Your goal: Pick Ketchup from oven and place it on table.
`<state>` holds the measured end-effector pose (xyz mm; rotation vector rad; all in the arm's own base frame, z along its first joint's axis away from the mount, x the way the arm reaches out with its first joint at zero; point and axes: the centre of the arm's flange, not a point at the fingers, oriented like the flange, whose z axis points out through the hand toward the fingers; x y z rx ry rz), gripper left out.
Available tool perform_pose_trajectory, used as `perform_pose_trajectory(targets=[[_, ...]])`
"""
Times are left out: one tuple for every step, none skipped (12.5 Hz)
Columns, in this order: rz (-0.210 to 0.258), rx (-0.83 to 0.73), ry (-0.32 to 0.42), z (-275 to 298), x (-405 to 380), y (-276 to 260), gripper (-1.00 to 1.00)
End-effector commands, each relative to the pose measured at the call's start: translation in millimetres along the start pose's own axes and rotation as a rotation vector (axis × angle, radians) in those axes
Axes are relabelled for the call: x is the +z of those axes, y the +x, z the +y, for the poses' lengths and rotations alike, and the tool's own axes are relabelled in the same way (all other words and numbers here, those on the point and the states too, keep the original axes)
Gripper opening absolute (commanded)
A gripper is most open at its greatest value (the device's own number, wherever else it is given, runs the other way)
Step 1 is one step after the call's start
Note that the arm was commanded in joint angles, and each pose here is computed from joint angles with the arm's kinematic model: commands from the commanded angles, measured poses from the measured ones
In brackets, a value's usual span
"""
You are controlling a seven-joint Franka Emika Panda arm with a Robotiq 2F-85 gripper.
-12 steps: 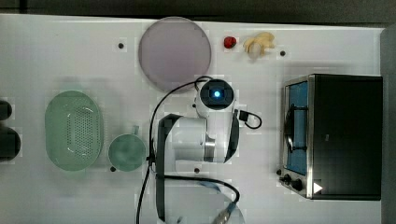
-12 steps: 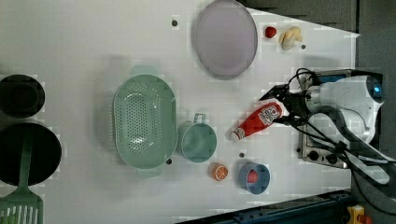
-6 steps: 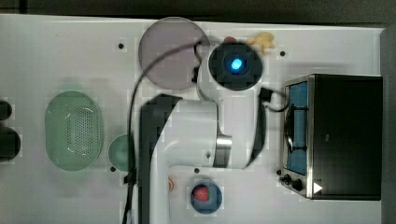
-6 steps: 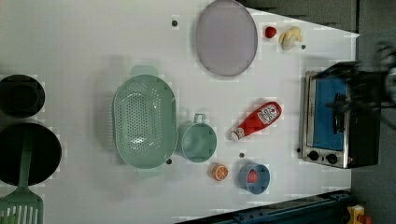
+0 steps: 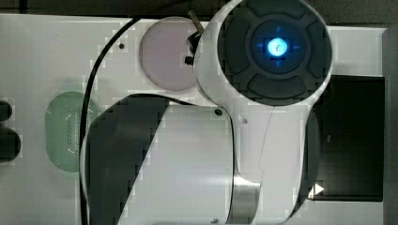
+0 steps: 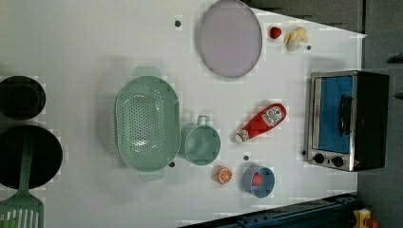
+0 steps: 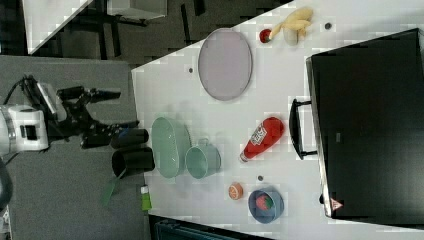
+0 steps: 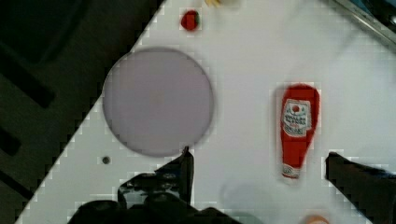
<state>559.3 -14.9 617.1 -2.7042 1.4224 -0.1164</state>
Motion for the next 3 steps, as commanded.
perform_pose_trajectory(targets=[[-0.041,0.034,-0.086,0.0,-1.7,-2.8,1.00],[-0.059,0.037,-0.111,4.2,-3.8,-4.2,1.00],[-0.068,0.038,-0.124,6.1,-3.3,-4.8,1.00]])
